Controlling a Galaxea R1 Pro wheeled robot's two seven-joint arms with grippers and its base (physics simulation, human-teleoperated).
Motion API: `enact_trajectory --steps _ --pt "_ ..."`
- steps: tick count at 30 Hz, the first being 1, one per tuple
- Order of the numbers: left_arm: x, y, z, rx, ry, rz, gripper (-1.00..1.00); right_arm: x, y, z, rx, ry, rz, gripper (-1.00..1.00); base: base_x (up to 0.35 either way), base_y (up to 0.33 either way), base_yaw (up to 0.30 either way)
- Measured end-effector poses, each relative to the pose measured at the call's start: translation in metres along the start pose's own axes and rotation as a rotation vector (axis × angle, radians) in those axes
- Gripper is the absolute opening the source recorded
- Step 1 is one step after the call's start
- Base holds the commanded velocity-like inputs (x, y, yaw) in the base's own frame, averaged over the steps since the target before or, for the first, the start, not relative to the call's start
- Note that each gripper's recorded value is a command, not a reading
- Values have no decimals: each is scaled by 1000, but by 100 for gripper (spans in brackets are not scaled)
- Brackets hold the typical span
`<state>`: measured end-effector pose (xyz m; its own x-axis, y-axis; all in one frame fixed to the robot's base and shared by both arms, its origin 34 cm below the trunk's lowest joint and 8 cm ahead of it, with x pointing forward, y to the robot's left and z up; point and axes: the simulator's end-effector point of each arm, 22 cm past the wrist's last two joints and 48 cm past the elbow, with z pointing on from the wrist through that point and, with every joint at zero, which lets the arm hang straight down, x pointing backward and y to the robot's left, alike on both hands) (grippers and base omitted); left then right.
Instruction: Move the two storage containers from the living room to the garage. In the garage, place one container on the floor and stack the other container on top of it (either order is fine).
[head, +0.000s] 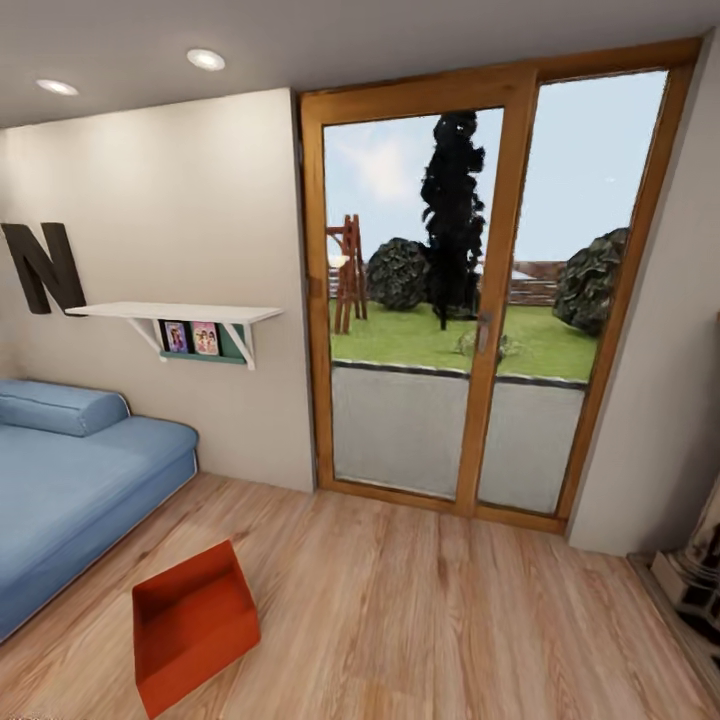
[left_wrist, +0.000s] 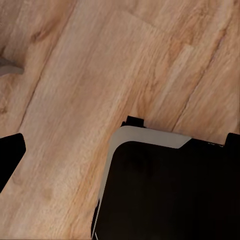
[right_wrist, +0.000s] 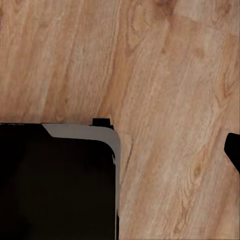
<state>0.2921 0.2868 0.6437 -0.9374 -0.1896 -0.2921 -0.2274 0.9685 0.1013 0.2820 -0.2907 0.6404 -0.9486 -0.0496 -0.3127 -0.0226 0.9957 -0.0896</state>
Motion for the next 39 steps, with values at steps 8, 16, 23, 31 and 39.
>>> enact_trajectory --steps 8,16,23,31,39 --pt "0 0 0 0 0 0 100 0 0 0 0 0 0 100 308 -115 267" --pt "0 0 0 0 0 0 100 0 0 0 0 0 0 100 307 -43 267" --pt "-1 0 0 0 -3 0 100 0 0 0 0 1 -1 100 225 -3 268" --pt "-1 0 0 -1 -5 -1 100 0 0 0 0 1 -1 100 14 0 269" --pt "-1 0 0 0 -6 -1 100 0 0 0 0 0 -1 100 1 0 269"
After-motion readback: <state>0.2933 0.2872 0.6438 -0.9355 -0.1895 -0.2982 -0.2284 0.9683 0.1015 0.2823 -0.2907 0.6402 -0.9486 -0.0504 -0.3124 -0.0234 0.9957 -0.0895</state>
